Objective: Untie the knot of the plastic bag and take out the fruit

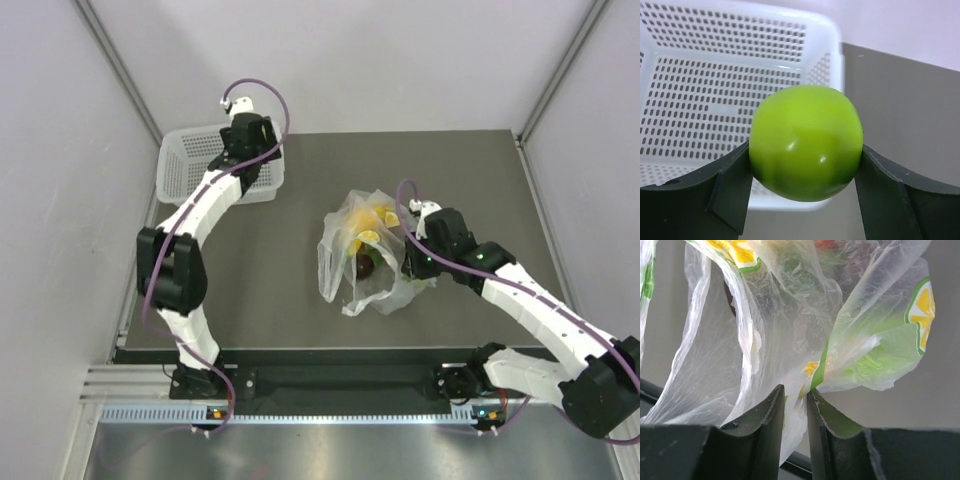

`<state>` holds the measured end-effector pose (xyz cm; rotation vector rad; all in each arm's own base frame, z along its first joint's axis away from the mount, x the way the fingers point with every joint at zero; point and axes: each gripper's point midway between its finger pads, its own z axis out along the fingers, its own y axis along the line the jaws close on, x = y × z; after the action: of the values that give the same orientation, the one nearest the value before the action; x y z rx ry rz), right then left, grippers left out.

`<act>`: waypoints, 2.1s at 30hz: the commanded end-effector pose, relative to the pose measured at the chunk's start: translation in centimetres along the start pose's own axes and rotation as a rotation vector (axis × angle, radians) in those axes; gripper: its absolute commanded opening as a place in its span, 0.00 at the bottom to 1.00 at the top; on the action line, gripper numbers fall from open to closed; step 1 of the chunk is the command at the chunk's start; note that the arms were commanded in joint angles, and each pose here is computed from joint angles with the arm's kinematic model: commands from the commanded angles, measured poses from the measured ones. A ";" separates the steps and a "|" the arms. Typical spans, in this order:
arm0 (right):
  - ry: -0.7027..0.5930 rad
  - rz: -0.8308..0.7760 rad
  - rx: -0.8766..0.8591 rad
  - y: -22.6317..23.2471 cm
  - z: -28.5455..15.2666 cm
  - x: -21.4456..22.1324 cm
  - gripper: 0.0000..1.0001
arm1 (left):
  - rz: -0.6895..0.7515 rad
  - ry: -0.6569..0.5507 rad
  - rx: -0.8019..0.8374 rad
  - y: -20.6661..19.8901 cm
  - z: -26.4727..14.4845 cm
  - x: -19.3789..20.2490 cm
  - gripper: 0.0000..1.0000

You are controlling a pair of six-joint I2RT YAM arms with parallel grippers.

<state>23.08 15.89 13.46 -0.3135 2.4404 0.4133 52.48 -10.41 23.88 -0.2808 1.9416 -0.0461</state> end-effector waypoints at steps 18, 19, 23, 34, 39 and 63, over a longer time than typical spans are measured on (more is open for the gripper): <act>-0.091 -0.188 -0.186 3.6 -6.6 -3.5 0.71 | -0.034 0.199 0.002 4.8 10.4 7.6 0.04; -0.096 -0.197 -0.189 3.7 -6.8 -3.9 0.73 | -0.034 0.207 0.001 4.9 10.1 7.9 0.18; -0.114 -0.255 -0.169 3.6 -7.5 -5.5 0.84 | -0.044 0.188 -0.008 5.3 8.6 7.6 0.55; -0.101 -0.282 0.193 -1.9 -1.4 -14.8 0.97 | -0.106 0.166 0.028 5.3 1.5 4.7 0.85; -0.024 -0.289 0.196 -2.8 2.9 -15.2 0.98 | -0.112 0.148 0.098 4.0 -3.2 3.3 0.89; 0.154 -0.223 0.042 -3.3 8.7 -11.7 0.00 | -0.139 0.140 0.447 -0.3 -19.5 3.9 0.89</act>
<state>37.88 16.14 8.75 -0.6259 2.6354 0.1225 34.21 -12.98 26.90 -0.1482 2.0050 -0.5462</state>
